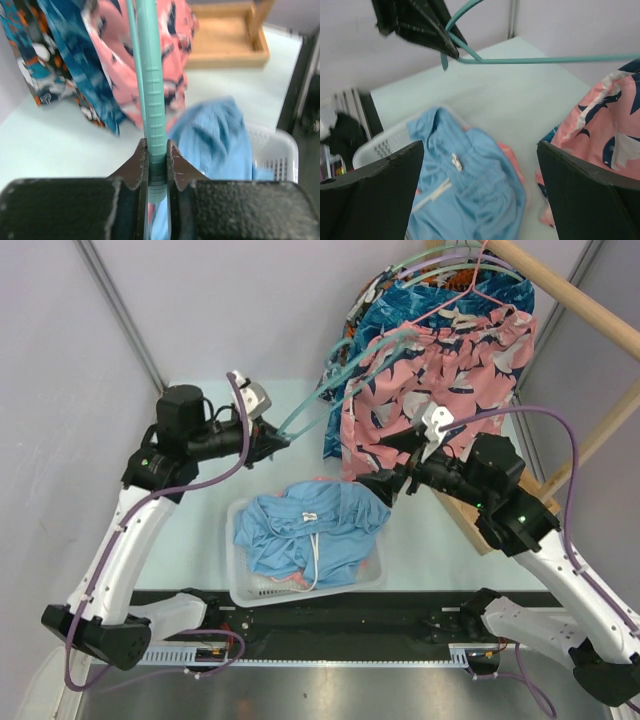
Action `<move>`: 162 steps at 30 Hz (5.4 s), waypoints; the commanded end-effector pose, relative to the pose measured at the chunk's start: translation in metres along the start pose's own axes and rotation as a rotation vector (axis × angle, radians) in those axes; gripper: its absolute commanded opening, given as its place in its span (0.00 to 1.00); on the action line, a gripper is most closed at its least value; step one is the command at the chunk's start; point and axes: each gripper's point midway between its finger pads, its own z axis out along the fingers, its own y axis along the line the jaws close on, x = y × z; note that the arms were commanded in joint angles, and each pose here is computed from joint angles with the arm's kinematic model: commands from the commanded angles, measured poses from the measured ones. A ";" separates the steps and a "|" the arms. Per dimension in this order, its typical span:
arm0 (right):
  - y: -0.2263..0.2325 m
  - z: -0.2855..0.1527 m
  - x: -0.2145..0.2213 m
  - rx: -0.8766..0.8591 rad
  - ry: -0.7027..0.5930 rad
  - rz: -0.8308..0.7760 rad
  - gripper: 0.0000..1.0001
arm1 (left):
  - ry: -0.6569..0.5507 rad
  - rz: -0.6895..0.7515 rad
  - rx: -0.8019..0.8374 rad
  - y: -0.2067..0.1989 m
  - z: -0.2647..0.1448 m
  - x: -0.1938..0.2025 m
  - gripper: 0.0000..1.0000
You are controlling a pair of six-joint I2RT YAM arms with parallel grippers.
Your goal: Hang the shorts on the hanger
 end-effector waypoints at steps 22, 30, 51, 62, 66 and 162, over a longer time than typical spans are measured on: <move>0.021 -0.016 0.039 -0.277 0.354 -0.477 0.99 | 0.243 0.102 0.429 -0.081 -0.049 0.123 0.00; -0.002 -0.011 0.037 -0.322 0.307 -0.484 0.85 | 0.231 0.160 0.483 -0.089 -0.053 0.130 0.00; 0.057 0.016 0.017 -0.475 0.180 -0.474 0.61 | 0.216 0.184 0.502 -0.083 -0.040 0.132 0.00; 0.056 0.018 0.021 -0.503 0.190 -0.536 0.00 | 0.197 0.219 0.441 -0.079 -0.039 0.126 0.01; 0.056 0.016 0.016 -0.508 0.190 -0.565 0.00 | 0.199 0.206 0.413 -0.080 -0.042 0.124 0.16; 0.101 0.101 0.031 -0.617 0.143 -0.473 0.00 | 0.260 0.237 0.253 -0.040 -0.048 0.144 0.37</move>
